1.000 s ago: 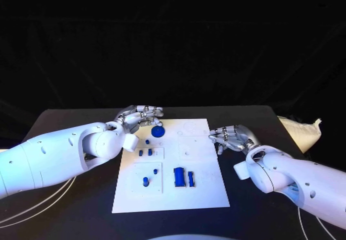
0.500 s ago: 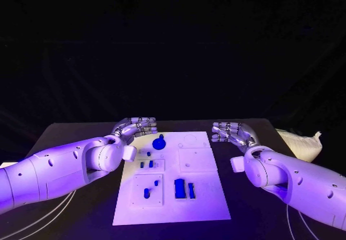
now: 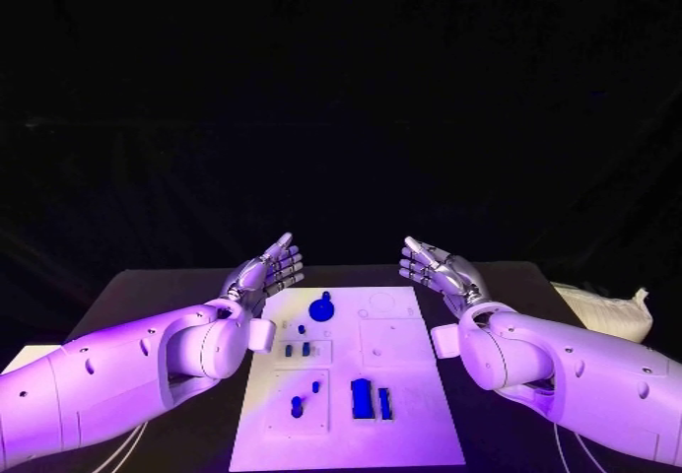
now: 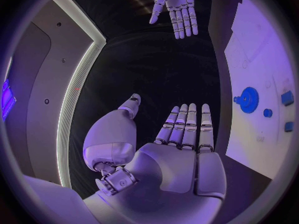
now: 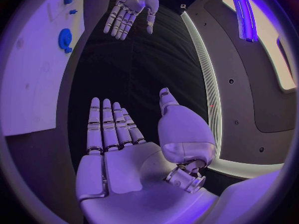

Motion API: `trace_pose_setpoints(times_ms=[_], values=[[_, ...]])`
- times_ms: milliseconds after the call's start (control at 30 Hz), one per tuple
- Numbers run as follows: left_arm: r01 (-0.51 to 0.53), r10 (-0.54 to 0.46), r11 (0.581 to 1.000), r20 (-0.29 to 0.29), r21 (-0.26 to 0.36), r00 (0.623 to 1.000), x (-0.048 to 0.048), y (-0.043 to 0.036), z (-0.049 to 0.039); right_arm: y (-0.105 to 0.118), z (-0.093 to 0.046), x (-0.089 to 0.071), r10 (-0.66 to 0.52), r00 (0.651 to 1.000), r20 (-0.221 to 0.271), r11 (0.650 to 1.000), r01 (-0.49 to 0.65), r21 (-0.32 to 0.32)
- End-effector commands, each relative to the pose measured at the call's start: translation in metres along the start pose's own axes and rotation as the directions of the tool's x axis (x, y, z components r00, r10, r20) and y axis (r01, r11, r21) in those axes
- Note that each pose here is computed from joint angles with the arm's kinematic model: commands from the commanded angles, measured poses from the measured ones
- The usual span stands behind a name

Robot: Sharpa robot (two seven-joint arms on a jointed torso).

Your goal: Assemble the parts on the task board

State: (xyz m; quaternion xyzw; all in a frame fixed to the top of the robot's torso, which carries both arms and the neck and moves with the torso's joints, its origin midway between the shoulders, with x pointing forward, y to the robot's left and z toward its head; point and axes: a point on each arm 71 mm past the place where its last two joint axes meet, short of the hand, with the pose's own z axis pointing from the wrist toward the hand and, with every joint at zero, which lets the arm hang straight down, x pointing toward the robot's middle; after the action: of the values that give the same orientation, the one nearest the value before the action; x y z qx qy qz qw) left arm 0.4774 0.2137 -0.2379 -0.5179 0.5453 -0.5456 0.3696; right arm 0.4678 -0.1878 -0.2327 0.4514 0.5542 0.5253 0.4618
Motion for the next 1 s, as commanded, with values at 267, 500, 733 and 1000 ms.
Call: trace_pose_setpoints(times_ms=[267,500,733,1000], values=[[-0.144,0.12,0.982,0.184,0.126,0.976,0.023,-0.0076,-0.0111,0.008,-0.007,-0.004,0.05,0.988,0.148,0.999,-0.048,-0.022],[-0.152,0.125,0.979,0.194,0.133,0.973,0.0258,-0.0081,-0.0125,0.008,-0.007,-0.004,0.05,0.988,0.148,0.999,-0.048,-0.022],[-0.152,0.125,0.979,0.194,0.133,0.973,0.0258,-0.0081,-0.0125,0.008,-0.007,-0.004,0.05,0.988,0.148,0.999,-0.048,-0.022],[-0.152,0.125,0.979,0.194,0.133,0.973,0.0258,-0.0081,-0.0125,0.008,-0.007,-0.004,0.05,0.988,0.148,0.999,-0.048,-0.022]])
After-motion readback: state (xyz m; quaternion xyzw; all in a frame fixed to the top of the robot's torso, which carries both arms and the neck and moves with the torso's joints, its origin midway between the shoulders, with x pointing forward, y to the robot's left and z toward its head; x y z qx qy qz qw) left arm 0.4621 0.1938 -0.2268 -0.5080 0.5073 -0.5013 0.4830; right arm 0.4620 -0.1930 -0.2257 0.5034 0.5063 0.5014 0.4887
